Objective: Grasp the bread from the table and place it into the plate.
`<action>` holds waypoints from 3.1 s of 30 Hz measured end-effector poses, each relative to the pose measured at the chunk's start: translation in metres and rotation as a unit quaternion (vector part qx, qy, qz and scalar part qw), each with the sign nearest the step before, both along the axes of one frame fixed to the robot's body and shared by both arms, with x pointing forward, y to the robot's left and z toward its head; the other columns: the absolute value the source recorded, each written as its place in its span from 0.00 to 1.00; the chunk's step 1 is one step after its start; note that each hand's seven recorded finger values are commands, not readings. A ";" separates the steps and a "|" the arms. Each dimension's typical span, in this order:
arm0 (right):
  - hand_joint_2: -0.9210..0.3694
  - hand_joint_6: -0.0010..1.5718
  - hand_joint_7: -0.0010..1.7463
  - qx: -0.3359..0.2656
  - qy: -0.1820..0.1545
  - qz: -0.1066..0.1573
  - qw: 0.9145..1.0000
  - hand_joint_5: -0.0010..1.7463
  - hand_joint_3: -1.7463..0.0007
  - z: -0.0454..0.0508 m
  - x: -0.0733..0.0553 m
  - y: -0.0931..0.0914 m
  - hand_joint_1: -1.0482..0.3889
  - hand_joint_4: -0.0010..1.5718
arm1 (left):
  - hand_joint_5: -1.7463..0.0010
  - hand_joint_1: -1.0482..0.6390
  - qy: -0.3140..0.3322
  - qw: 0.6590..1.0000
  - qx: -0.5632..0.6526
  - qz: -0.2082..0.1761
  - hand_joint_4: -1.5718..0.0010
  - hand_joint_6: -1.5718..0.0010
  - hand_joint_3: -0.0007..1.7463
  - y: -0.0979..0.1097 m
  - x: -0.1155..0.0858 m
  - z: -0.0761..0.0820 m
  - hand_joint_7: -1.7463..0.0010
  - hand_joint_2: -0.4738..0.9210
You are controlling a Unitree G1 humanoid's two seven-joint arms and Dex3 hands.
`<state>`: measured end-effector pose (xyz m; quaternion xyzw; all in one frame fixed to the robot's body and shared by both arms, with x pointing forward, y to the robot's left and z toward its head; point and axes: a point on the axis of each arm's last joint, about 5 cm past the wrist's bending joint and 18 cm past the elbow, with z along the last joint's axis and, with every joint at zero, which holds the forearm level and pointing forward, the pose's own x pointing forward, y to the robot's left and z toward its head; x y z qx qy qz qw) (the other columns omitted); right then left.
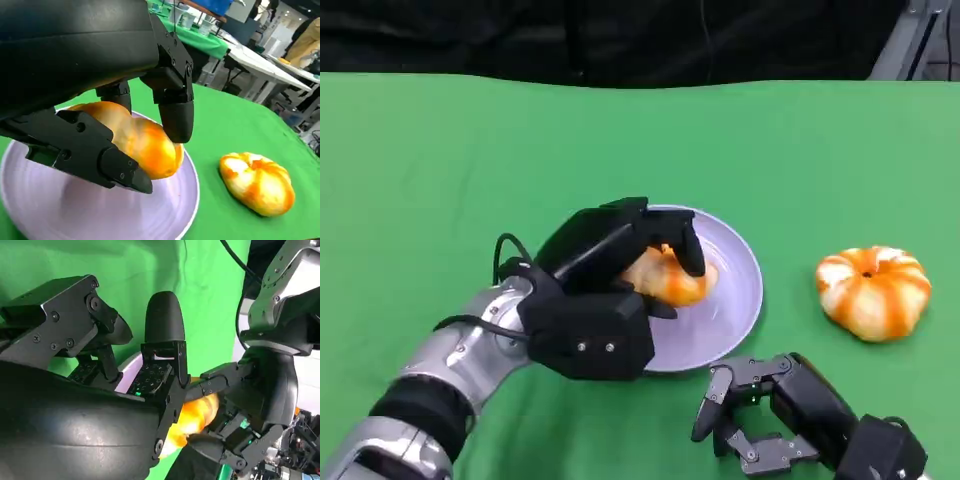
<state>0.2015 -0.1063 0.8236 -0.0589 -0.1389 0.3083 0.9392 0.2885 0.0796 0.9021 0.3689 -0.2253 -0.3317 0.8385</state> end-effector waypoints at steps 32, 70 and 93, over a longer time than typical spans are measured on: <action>0.29 0.64 0.61 -0.002 0.005 0.003 1.000 0.80 0.37 -0.0014 -0.001 0.001 0.87 0.63 | 1.00 0.09 0.068 0.995 0.068 -0.034 0.74 0.74 0.31 0.000 0.006 -0.001 1.00 1.00; 0.29 0.64 0.62 0.008 0.017 0.010 1.000 0.80 0.35 -0.0033 -0.002 -0.001 0.86 0.63 | 0.98 0.12 0.054 0.988 -0.131 0.066 0.70 0.77 0.38 0.028 -0.001 -0.003 0.99 1.00; 0.31 0.65 0.59 -0.005 0.009 0.005 1.000 0.77 0.34 -0.0046 -0.004 -0.003 0.84 0.65 | 0.98 0.15 0.099 0.934 -0.314 0.137 0.64 0.76 0.33 0.066 -0.021 -0.014 1.00 1.00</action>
